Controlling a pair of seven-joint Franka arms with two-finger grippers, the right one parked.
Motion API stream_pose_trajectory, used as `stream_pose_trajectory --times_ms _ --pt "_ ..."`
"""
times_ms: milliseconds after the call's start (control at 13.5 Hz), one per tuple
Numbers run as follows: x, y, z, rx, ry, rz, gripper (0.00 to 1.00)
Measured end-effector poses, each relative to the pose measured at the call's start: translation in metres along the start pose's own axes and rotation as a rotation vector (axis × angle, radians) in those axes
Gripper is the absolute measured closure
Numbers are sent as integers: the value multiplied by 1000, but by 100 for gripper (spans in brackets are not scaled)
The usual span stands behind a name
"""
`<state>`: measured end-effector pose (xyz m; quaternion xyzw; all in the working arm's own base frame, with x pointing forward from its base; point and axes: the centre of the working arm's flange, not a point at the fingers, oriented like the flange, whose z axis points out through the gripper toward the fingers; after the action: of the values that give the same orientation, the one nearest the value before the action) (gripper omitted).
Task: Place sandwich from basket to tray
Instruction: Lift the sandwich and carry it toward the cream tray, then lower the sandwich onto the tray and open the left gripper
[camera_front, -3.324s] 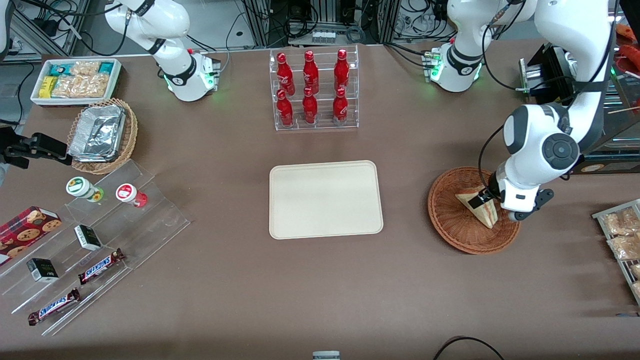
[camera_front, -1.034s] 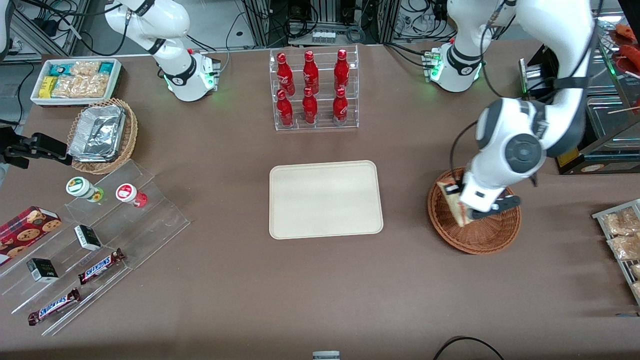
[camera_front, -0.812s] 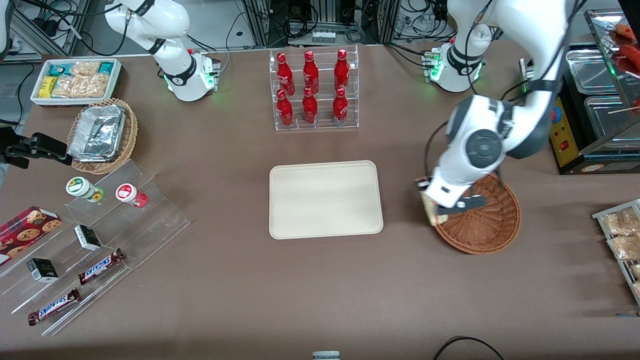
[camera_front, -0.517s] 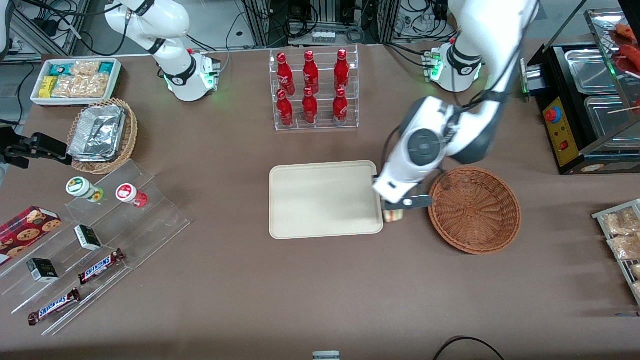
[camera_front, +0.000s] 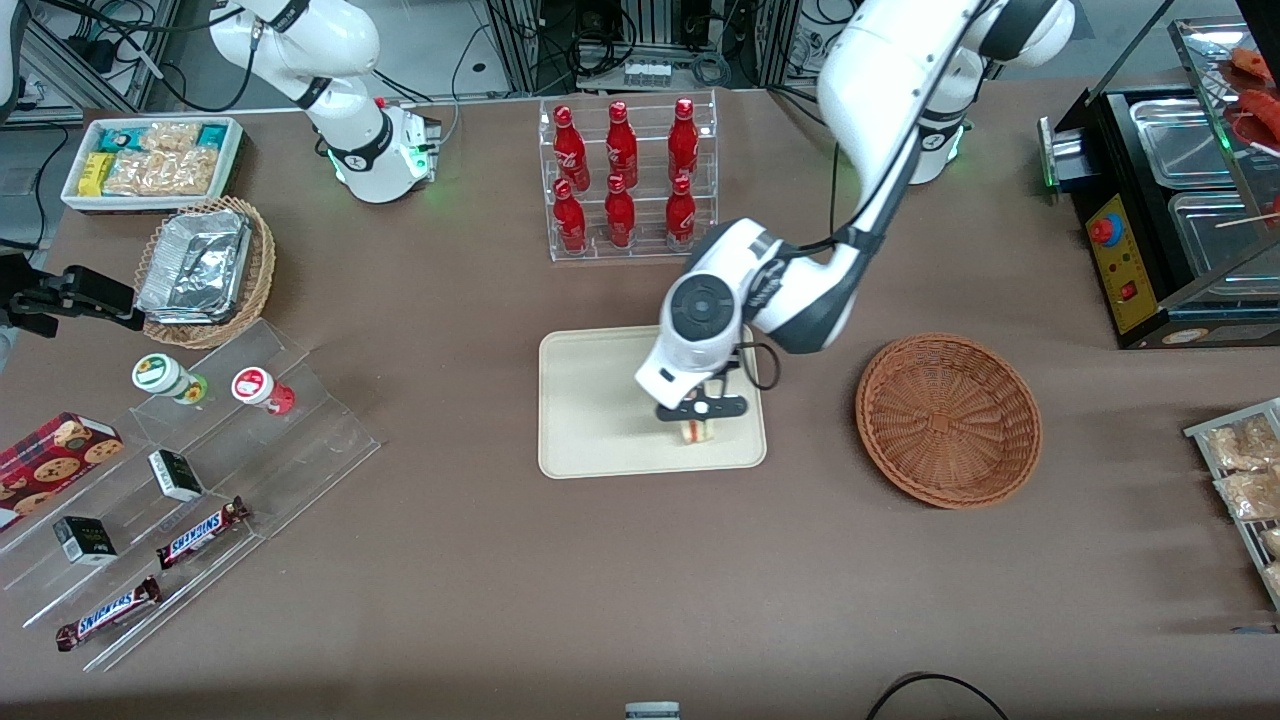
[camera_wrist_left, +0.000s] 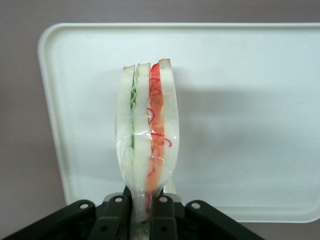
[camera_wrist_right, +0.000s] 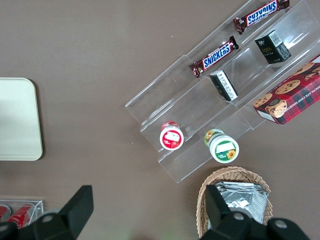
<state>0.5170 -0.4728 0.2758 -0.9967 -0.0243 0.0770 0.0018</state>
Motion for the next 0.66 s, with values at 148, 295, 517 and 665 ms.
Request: stream_pose_trajectory --times_ms 148,295,517,665 --pt "-5 18 7 -20 22 12 85" --pt "-7 26 12 -31 34 18 85" --pt "-11 31 16 -38 42 27 85" --pt "-13 34 20 -35 40 33 85"
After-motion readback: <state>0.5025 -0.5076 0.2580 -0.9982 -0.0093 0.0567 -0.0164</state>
